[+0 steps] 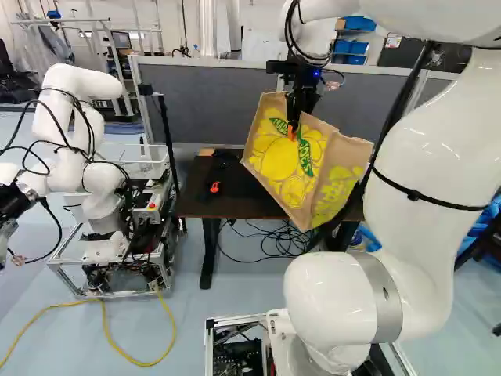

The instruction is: Pick up the bag on the ground and place it on the table

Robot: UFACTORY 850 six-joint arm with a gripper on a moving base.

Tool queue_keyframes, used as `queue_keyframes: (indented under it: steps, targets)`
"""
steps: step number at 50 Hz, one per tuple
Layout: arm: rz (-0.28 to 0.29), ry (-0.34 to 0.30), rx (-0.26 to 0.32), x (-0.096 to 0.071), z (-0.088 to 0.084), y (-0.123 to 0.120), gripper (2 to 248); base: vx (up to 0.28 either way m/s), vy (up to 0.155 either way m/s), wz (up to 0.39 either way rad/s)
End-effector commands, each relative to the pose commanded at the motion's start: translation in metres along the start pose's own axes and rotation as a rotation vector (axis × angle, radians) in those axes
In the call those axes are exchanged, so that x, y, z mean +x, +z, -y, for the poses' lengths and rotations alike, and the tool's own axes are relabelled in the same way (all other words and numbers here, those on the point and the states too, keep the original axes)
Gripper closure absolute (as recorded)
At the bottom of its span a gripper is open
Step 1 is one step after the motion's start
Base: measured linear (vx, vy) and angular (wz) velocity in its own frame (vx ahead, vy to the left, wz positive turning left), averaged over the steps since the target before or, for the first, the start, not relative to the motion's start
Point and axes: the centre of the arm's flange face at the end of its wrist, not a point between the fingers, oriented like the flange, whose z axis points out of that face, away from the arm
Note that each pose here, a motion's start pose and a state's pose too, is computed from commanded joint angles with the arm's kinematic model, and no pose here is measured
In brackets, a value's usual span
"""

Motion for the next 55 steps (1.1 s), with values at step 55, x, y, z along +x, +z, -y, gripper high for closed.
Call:
queue_keyframes:
  steps: [55]
  targets:
    - [-0.025, -0.005, 0.002, 0.061, -0.016, 0.002, 228, 0.000, 0.000, 0.000]
